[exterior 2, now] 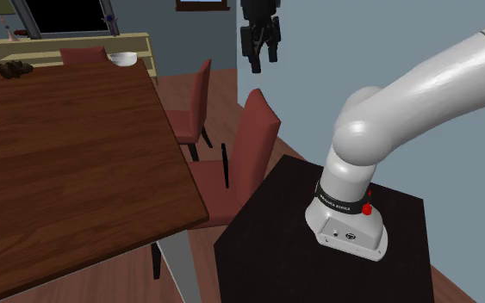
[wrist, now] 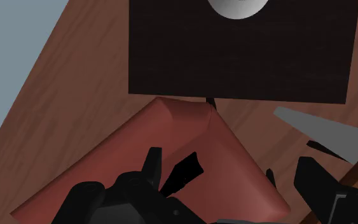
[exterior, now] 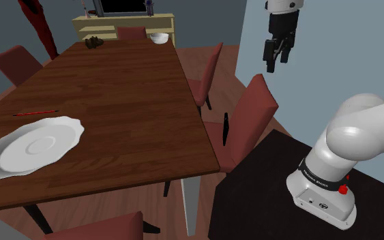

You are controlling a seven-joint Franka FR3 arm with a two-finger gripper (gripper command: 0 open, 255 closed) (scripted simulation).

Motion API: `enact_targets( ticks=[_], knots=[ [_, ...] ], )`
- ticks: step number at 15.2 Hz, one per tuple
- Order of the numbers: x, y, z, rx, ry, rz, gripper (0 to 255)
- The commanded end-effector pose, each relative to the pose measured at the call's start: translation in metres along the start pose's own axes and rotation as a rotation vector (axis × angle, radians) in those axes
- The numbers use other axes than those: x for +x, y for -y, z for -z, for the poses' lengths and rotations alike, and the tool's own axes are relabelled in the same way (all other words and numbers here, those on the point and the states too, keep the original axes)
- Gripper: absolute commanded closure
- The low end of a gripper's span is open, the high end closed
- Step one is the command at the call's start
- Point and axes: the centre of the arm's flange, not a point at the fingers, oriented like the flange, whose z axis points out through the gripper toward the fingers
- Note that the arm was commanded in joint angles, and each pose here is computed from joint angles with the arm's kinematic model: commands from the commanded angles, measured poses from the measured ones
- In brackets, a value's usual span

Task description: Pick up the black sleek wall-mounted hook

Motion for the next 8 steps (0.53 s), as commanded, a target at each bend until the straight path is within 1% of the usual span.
enact_targets(
  ticks=[1, 8],
  knots=[
    [0.0, 0.0, 0.0, 0.0, 0.0, 0.0, 0],
    [0.042, 0.006, -0.078, 0.019, -0.045, -0.175, 0]
  ],
)
